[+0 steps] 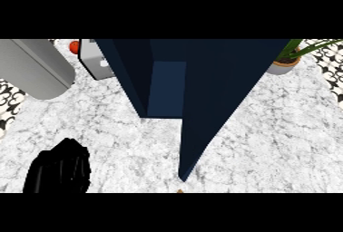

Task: Pick up the bottled water, place it into the cabinet and close the cabinet

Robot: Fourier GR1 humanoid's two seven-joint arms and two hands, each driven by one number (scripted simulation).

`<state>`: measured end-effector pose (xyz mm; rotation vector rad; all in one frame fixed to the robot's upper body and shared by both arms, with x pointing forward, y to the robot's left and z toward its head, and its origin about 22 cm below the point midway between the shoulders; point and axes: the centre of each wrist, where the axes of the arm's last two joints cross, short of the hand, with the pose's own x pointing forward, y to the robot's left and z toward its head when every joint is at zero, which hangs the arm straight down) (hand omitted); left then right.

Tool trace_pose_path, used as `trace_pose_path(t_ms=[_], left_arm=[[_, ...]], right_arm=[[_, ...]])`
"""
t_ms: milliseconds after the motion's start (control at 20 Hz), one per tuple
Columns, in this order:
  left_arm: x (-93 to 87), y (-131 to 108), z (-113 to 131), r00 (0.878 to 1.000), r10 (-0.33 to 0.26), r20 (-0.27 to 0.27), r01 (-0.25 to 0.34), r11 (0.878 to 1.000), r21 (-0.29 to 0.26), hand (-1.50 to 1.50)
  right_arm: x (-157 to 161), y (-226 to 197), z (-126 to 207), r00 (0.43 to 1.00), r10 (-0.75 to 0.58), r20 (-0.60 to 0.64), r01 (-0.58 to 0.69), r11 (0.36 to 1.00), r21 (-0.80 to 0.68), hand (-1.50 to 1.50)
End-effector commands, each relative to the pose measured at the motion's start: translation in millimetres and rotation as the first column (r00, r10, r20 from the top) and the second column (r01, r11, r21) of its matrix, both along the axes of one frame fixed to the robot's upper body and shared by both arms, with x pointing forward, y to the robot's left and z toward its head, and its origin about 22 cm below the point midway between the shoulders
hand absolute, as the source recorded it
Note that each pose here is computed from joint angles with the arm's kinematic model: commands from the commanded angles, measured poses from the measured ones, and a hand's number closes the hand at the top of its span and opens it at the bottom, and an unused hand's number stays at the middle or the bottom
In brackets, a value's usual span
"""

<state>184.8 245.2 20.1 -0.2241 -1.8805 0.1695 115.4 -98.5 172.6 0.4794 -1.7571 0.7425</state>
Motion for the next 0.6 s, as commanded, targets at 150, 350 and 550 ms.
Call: trace_pose_path(t_ms=[150,350,550], left_arm=[[-23.0,34,8,1.0,-0.003,0.005,0.003,1.0,0.005,1.5],[-26.9,44,2,1.0,0.006,-0.013,-0.006,1.0,0.007,1.5],[-40.0,47,6,1.0,-0.011,-0.006,0.011,1.0,-0.007,1.5]], right_arm=[[13,51,9,0.996,-0.019,0.088,0.014,0.999,0.051,1.5],[30,59,9,0.991,-0.109,0.075,0.104,0.992,0.071,1.5],[58,59,23,0.986,-0.165,-0.002,0.165,0.982,0.089,1.5]])
